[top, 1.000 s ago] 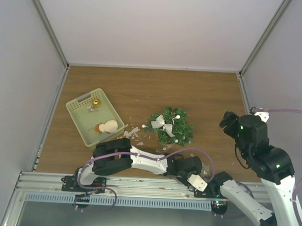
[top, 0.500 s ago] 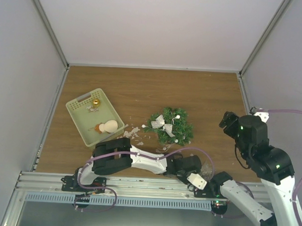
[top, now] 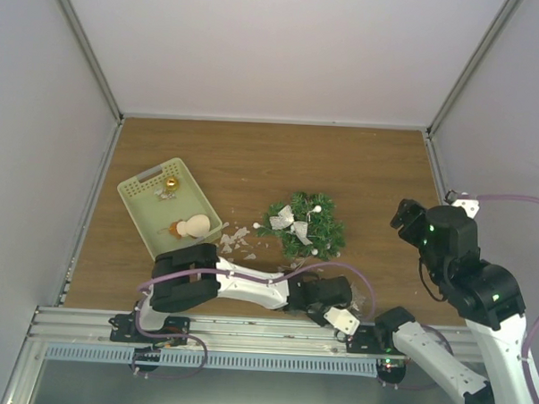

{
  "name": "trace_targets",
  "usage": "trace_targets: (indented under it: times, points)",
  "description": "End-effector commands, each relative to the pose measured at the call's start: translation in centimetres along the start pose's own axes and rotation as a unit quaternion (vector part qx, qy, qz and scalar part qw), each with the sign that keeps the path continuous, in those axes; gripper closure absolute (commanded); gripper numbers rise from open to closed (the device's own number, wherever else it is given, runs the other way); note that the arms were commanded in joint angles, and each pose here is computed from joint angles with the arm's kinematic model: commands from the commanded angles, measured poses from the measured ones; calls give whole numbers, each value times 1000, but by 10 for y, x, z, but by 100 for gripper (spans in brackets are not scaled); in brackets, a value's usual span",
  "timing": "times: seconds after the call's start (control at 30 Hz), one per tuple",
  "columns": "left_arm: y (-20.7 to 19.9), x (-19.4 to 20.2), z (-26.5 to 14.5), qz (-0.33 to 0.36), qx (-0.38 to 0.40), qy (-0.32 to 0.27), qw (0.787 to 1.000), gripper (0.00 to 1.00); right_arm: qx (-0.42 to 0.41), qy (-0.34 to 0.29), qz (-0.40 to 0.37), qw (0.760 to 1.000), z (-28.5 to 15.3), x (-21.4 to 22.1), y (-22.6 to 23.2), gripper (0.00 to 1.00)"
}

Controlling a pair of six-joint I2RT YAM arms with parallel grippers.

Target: Decorate the small christmas tree

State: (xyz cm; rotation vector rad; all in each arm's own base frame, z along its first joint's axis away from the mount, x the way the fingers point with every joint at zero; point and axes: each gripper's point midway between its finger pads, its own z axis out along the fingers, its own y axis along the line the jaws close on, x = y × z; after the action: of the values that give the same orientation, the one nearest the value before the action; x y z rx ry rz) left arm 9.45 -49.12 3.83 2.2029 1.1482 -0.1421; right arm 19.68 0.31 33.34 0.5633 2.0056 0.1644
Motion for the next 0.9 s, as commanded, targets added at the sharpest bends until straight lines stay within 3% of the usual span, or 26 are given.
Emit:
trace_targets:
  times: [0.0,0.33,0.87]
  points:
    - [11,5,-30,-9,-17,14,1000,100,-11,-6,-3,1000,1,-4,7,12]
    - [63,-21,-92,-24,-85,-22,996,100,-8,-9,-13,1000,2,-7,8,12]
    - [101,-74,-147,-52,-100,-114,987,100,38,-43,-27,998,-25,-37,-11,11]
